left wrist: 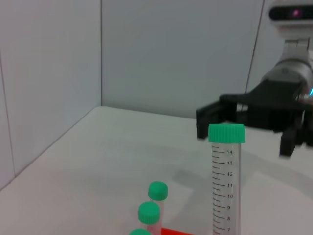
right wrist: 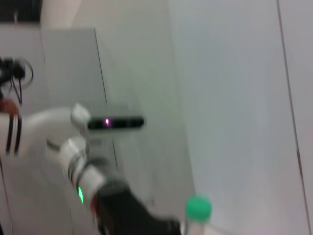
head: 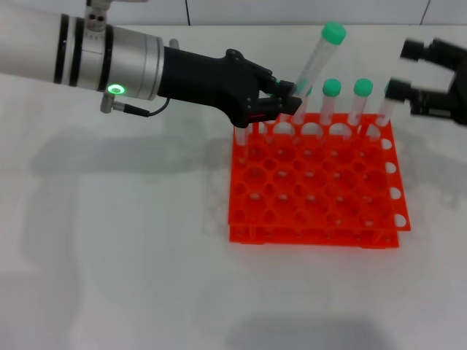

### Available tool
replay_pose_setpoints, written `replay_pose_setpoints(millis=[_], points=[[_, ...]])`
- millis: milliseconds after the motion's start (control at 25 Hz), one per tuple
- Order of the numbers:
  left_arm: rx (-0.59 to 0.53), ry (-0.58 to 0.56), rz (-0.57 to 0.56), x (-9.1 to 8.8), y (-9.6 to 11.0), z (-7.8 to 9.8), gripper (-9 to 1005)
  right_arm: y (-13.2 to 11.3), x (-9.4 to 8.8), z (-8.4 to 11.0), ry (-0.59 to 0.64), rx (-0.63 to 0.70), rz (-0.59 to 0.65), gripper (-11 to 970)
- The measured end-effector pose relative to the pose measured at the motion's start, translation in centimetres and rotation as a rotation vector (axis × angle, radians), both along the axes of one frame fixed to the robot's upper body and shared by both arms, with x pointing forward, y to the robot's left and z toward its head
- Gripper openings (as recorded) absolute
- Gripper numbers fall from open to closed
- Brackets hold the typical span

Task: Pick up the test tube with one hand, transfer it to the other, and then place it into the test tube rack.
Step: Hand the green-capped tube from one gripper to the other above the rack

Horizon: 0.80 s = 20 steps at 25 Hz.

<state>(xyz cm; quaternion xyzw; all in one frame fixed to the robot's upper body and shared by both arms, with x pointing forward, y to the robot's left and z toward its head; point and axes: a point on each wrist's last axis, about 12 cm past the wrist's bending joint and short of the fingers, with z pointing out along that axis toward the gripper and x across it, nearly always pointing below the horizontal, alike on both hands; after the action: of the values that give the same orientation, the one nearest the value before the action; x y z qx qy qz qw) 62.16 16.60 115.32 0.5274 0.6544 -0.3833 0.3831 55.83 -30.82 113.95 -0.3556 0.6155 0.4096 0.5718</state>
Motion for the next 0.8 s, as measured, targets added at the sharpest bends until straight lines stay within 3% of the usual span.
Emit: replay_pose_setpoints(millis=[320, 800], points=[[0.028, 0.011, -0.009, 0.0, -1.0, -0.2, 196, 1.9, 0.4, -0.3, 0.021, 0.176, -0.005, 869], [0.022, 0.0, -0.021, -0.2, -1.6, -0.3, 196, 5.6, 0.0, -2.4, 0.003, 0.223, -0.008, 870]])
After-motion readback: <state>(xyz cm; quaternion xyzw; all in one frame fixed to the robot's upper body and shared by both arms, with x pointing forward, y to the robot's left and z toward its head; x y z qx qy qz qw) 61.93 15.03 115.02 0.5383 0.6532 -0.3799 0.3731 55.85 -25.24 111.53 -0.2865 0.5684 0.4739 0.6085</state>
